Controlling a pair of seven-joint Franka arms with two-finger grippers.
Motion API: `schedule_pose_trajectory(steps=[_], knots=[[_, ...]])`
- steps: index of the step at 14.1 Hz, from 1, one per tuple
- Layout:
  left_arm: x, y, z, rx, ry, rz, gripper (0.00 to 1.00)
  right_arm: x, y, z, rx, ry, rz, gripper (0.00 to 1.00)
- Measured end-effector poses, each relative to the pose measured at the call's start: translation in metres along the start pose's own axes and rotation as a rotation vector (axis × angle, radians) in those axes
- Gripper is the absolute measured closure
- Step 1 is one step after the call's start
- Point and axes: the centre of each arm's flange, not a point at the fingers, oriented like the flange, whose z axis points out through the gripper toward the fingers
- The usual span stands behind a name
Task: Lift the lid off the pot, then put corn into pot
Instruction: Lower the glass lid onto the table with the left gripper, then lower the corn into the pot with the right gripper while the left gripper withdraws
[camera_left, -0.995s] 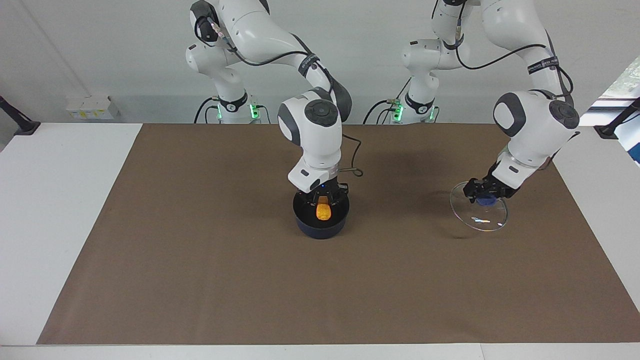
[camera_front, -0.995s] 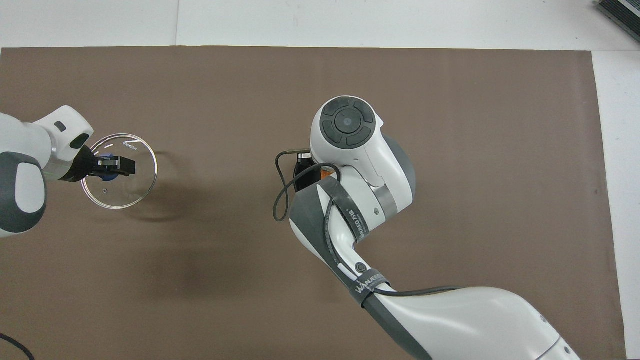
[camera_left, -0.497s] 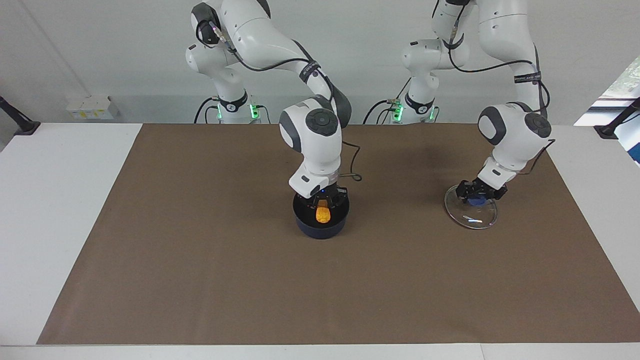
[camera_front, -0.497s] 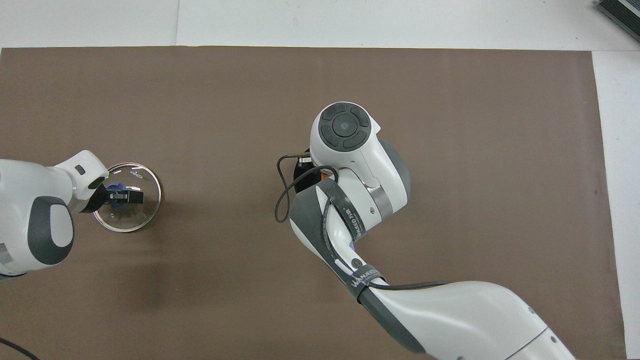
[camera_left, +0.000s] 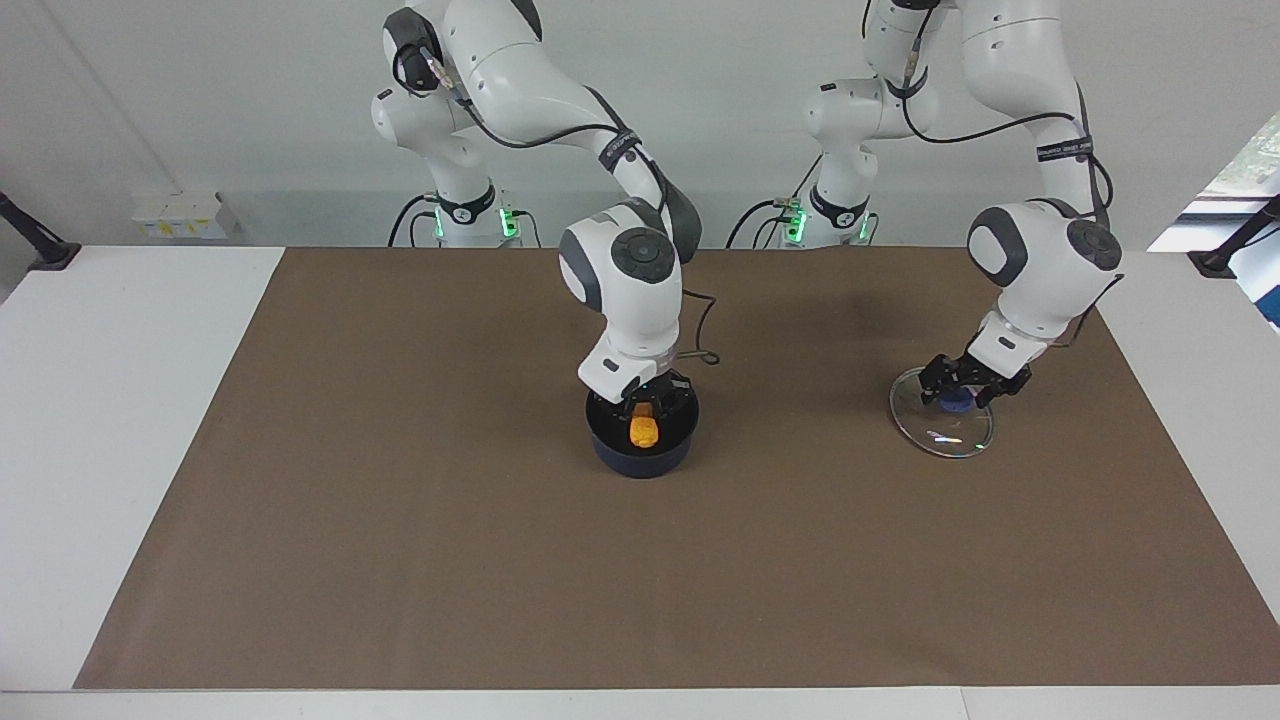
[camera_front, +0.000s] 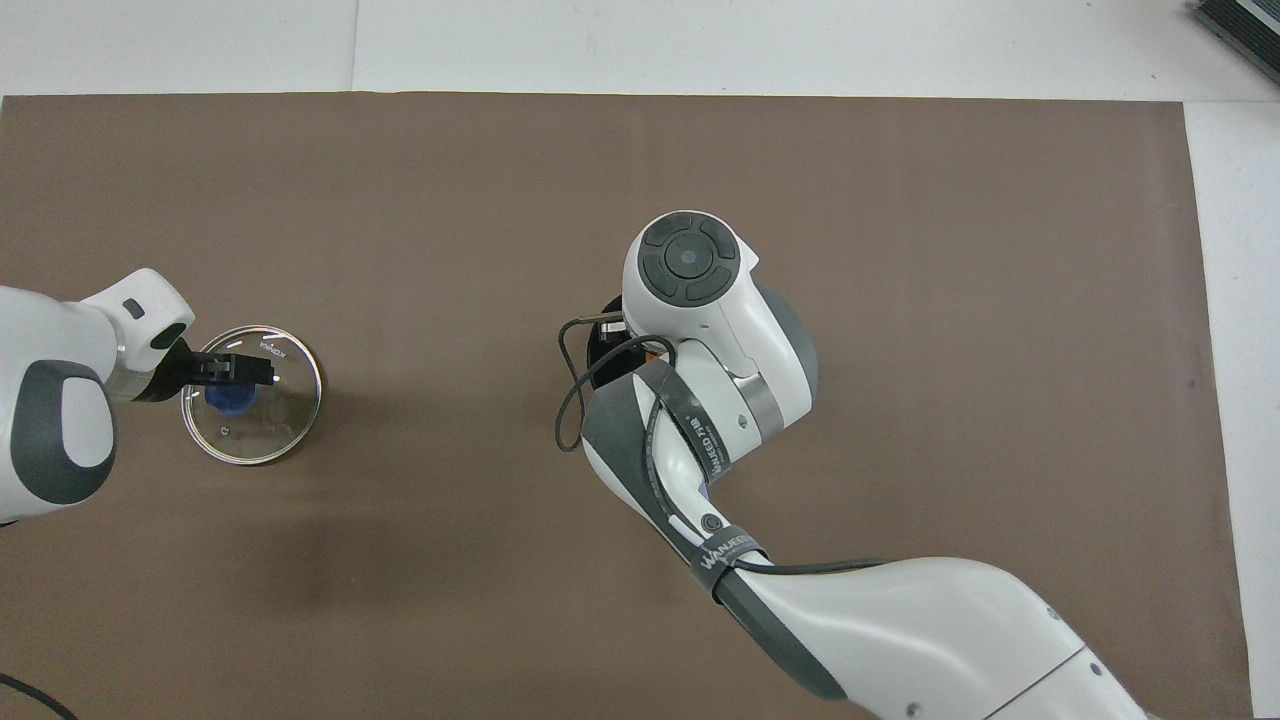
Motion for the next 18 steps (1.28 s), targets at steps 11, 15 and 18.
schedule_pose_trajectory(steps=[11,15,18], knots=[[0.047,0.079,-0.104,0.021,-0.032,-0.001,0.00,-0.001,0.004,0.006,0.039,-0.022,0.006,0.11],[0.049,0.084,-0.162,0.021,-0.071,0.006,0.00,0.015,0.033,-0.031,0.043,0.041,0.051,0.00],[0.038,0.086,-0.196,0.020,-0.086,0.017,0.00,0.031,0.081,-0.083,0.033,0.115,0.090,0.00]])
